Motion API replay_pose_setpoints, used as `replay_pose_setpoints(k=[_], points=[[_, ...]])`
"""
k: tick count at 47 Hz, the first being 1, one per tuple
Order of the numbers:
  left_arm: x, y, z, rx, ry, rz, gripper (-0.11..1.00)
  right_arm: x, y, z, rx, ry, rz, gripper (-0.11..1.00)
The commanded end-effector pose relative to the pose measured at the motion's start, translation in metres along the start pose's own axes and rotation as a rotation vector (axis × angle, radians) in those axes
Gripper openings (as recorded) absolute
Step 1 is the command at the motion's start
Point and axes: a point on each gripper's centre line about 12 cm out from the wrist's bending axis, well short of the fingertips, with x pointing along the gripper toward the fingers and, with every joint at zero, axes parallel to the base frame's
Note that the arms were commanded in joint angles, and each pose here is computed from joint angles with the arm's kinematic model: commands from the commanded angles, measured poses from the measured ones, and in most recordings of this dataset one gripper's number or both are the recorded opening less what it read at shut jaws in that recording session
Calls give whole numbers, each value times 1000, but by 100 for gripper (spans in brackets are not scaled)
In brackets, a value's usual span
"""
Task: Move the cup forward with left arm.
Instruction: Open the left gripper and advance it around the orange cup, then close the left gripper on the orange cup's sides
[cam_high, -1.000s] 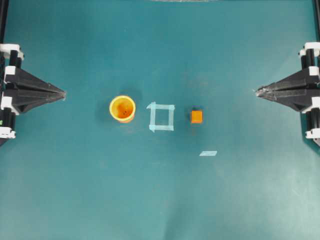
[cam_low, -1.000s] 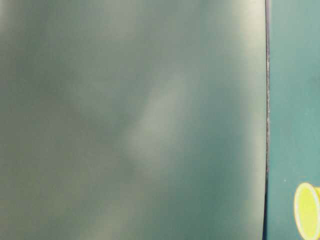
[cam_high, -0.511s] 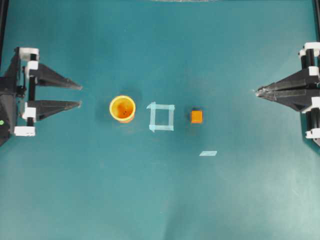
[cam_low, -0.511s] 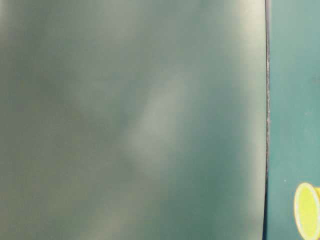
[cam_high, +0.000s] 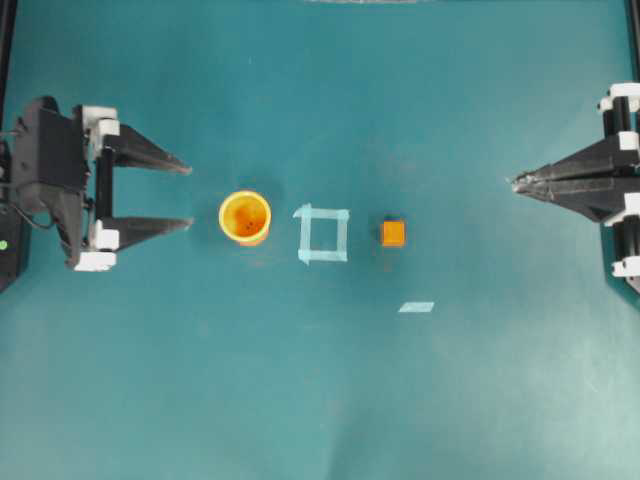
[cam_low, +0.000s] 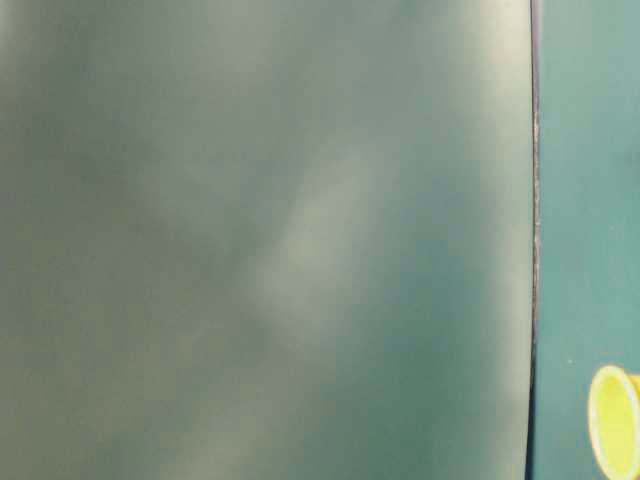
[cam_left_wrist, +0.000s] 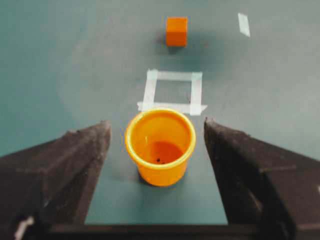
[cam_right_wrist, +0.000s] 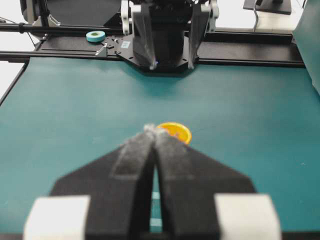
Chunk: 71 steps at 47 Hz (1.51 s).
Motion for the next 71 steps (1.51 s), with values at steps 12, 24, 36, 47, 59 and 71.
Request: replay_pose_setpoints(k=[12, 24, 36, 47, 59, 71], points=[[21, 0, -21, 3, 38, 1, 81, 2, -1, 14, 3, -21, -2, 0], [37, -2, -42, 2, 95, -5, 81, 0, 0, 17, 3, -28, -1, 0], [55, -3, -57, 3, 158, -11, 81, -1, -1, 19, 3, -32, -2, 0], [69, -4, -70, 6, 207, -15, 81, 0, 0, 24, 0, -38, -1, 0], [77, -4, -72, 4, 185, -13, 81, -1, -1, 29, -2, -49, -3, 0], [88, -4, -74, 4, 173, -13, 81, -1, -1, 29, -2, -41, -1, 0]])
